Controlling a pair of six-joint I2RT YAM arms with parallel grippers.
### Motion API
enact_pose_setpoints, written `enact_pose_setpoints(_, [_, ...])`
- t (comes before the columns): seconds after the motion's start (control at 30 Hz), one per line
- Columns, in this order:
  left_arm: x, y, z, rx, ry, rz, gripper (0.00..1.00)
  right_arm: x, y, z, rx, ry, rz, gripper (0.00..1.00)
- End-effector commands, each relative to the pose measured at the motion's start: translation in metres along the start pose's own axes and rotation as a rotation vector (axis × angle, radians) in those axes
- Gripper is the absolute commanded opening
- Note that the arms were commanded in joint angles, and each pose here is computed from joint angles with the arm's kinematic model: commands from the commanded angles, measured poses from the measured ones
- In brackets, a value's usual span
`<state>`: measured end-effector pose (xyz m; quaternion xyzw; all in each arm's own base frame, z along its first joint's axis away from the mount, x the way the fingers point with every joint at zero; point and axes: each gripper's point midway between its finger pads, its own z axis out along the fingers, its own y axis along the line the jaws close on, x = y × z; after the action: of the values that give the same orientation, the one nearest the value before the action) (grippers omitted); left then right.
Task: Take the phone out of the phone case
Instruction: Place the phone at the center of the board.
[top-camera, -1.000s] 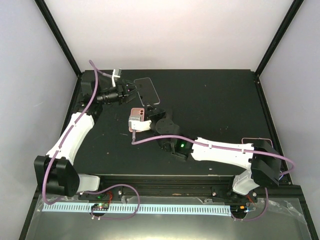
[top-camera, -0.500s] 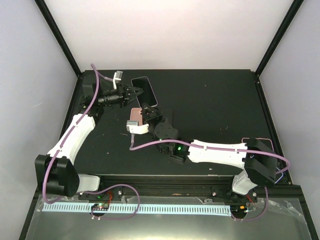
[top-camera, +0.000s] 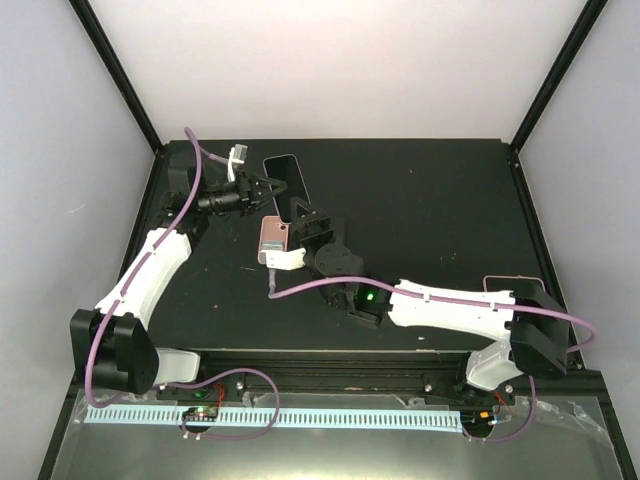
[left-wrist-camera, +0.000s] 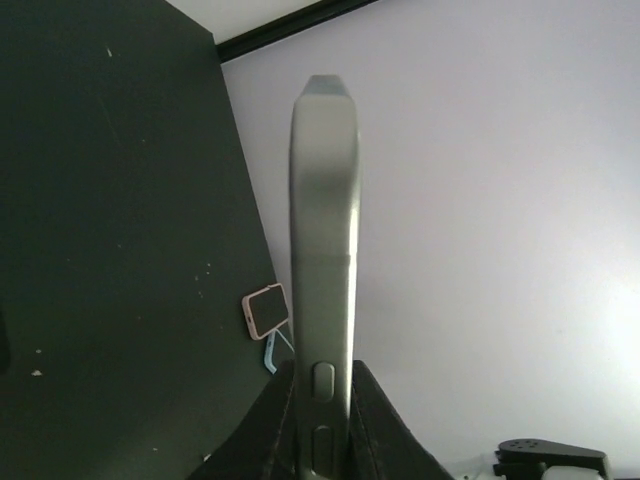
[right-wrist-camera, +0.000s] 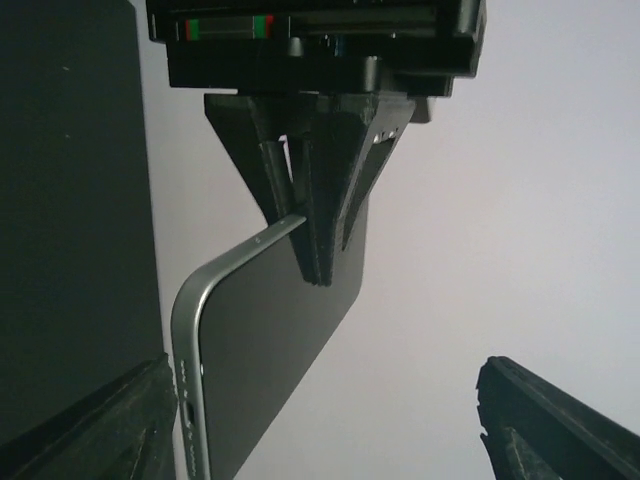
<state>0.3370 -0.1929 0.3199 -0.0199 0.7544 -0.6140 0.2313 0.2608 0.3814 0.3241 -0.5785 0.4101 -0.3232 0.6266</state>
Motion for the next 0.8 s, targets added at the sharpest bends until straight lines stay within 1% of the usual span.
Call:
enact_pose_setpoints(0.0, [-0.013,-0.012,-0.006,-0.011,-0.037,0.130,0.01,0.007,0.001,-0.009,-0.072,-0.008,0.103,0.85])
enact_pose_setpoints(0.17, [-0.017,-0.009,-0.006,-0.009,-0.033,0.170,0.02,0.014,-0.002,-0.011,-0.204,-0.007,0.256,0.87])
enact_pose_setpoints(0.4, [-0.017,-0.016,-0.009,-0.030,-0.022,0.335,0.02,0.021,-0.012,-0.025,-0.485,-0.087,0.520,0.87])
enact_pose_setpoints(0.47, [-0.014,-0.020,-0.010,-0.008,-0.018,0.369,0.02,0.027,-0.018,-0.029,-0.564,-0.109,0.617,0.88])
enact_pose_setpoints(0.5, [-0.011,-0.023,-0.010,0.011,-0.012,0.382,0.01,0.025,-0.024,-0.032,-0.607,-0.141,0.687,0.89])
enact_pose_setpoints(0.67, [0.001,-0.038,-0.008,0.104,0.012,0.479,0.02,0.032,-0.055,-0.038,-0.706,-0.227,0.936,0.91])
enact_pose_setpoints(0.77, [0.013,-0.061,-0.012,0.173,0.019,0.570,0.02,0.036,-0.067,-0.041,-0.755,-0.266,1.065,0.91])
